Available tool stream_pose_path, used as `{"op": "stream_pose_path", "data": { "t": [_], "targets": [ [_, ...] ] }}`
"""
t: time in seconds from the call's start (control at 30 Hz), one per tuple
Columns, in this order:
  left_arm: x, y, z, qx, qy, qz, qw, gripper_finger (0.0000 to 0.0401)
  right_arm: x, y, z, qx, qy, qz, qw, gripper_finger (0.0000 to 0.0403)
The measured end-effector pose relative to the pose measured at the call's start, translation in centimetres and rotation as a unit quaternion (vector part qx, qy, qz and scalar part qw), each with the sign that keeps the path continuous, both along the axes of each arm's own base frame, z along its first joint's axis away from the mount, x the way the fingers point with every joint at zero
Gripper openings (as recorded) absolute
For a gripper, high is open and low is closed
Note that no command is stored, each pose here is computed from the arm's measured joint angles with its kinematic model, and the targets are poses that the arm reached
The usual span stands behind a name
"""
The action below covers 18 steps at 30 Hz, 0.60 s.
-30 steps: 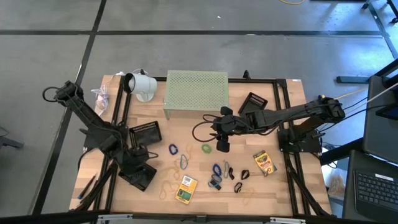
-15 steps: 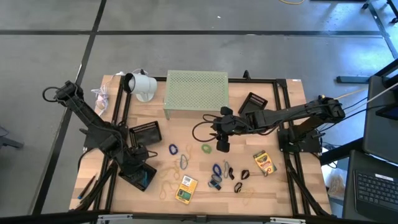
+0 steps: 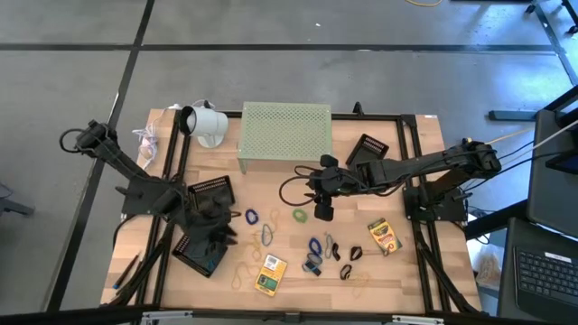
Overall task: Pick & Place Office Desk Supplies
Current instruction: Put the green spring keychain into the top right black bin
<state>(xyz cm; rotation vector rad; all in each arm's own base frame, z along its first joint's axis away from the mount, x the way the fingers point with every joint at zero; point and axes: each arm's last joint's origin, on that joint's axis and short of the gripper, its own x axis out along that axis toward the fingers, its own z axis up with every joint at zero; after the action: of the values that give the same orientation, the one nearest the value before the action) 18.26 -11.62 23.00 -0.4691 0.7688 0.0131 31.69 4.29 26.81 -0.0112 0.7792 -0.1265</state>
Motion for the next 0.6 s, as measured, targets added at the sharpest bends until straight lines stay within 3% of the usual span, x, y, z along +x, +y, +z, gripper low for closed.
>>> {"op": "stream_pose_path", "data": {
  "t": [0.13, 0.27, 0.43, 0.6],
  "targets": [
    [0.7, 1.6, -0.1, 0.071, -0.009, 0.028, 0.997, 0.0123, 0.1, 0.0, -0.2, 0.012, 0.001, -0.013, 1.0, 0.0152],
    [1.1, 2.9, -0.1, 0.128, -0.021, 0.072, 0.989, 0.0123, 0.6, 0.1, -1.6, 0.057, 0.02, -0.055, 0.997, 0.0152],
    [1.5, 3.9, 0.0, 0.187, -0.03, 0.096, 0.977, 0.0123, 1.7, 0.5, -4.4, 0.107, 0.071, -0.068, 0.989, 0.0152],
    [1.8, 4.6, 0.2, 0.227, -0.035, 0.105, 0.968, 0.0123, 3.0, 0.8, -7.8, 0.103, 0.111, -0.066, 0.986, 0.0152]
  ]
}}
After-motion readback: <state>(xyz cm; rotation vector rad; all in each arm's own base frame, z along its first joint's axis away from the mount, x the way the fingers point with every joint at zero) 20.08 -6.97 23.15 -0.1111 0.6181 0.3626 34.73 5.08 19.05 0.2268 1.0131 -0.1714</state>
